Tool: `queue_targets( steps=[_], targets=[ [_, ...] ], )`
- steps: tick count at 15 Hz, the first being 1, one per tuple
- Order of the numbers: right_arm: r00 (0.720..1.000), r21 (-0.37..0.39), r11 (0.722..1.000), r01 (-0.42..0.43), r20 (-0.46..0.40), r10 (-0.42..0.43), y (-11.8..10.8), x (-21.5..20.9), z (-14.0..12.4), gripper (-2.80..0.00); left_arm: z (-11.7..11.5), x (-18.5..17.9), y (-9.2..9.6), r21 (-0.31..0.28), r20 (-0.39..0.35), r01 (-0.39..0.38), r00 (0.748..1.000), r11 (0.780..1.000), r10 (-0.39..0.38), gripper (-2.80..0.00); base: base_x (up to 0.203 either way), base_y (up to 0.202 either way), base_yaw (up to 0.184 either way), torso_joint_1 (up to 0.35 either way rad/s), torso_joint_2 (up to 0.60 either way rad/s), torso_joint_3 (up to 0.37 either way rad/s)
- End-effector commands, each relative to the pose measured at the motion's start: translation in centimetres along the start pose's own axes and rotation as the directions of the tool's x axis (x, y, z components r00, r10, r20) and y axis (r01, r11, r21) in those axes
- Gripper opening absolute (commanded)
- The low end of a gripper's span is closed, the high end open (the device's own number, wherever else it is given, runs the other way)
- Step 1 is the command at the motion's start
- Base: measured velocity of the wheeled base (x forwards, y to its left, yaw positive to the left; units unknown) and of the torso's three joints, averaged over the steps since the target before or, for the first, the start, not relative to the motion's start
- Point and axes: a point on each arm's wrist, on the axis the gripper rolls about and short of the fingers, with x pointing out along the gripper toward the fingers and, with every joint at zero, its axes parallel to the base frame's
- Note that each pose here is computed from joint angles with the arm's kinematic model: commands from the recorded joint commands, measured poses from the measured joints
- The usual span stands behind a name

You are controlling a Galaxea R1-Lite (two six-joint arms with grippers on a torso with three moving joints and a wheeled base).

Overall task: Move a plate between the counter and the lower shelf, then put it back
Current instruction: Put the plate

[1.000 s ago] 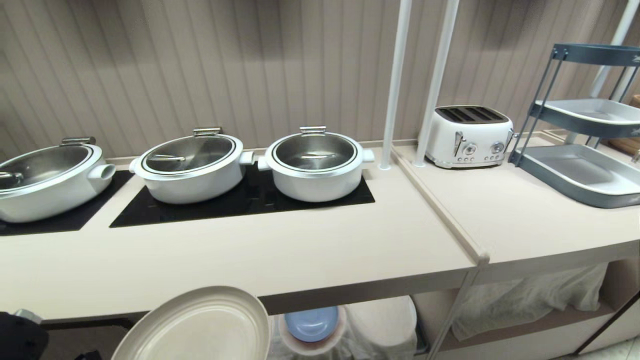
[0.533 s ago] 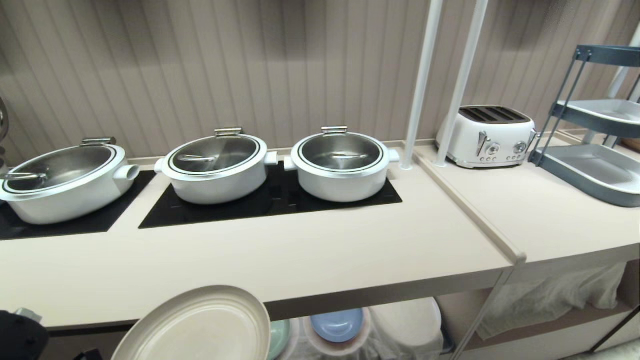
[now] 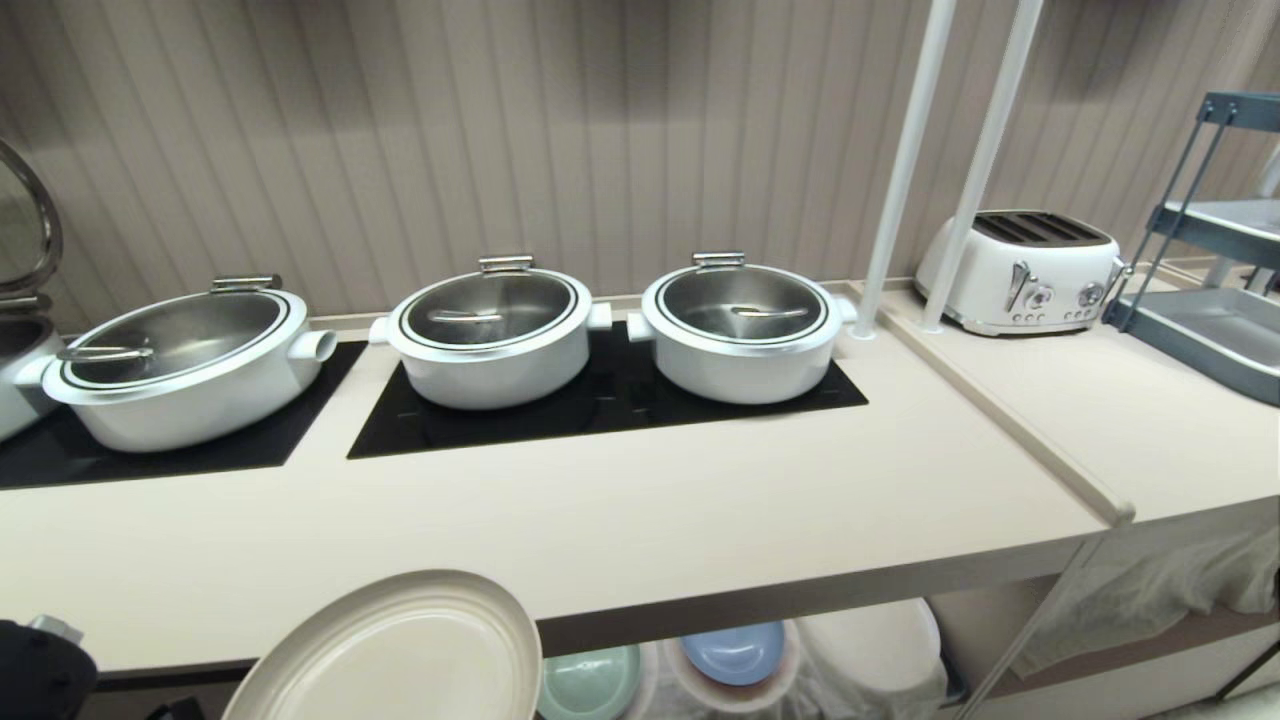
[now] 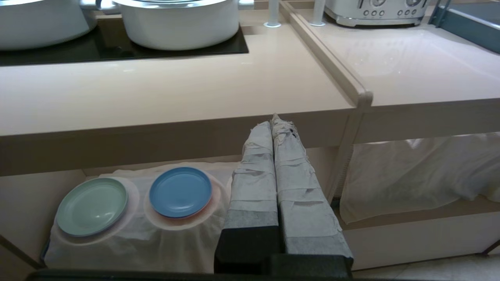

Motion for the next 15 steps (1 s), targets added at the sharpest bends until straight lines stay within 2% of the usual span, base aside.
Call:
queue_targets(
  steps=[1, 5, 15],
  targets=[
    [1.0, 0.0, 1.0, 0.0, 0.0, 0.0, 0.0, 0.0, 0.0, -2.8, 0.0, 0.02, 0.01, -0.006, 0.001, -0.004, 1.0, 1.0, 0.004, -2.8, 0.0, 0.195, -0.001, 0.002, 0.0, 0.0],
    [1.0, 0.0, 1.0, 0.0, 0.0, 0.0, 0.0, 0.0, 0.0, -2.8, 0.02, 0.02, -0.03, -0.006, 0.001, -0.004, 1.0, 1.0, 0.004, -2.8, 0.0, 0.163, 0.0, 0.0, 0.0, 0.002],
    [1.0, 0.0, 1.0, 0.0, 0.0, 0.0, 0.0, 0.0, 0.0, -2.8, 0.04, 0.05, -0.11, 0.0, 0.004, -0.008, 1.0, 1.0, 0.008, -2.8, 0.003, 0.0, -0.001, 0.001, 0.0, 0.0]
  ],
)
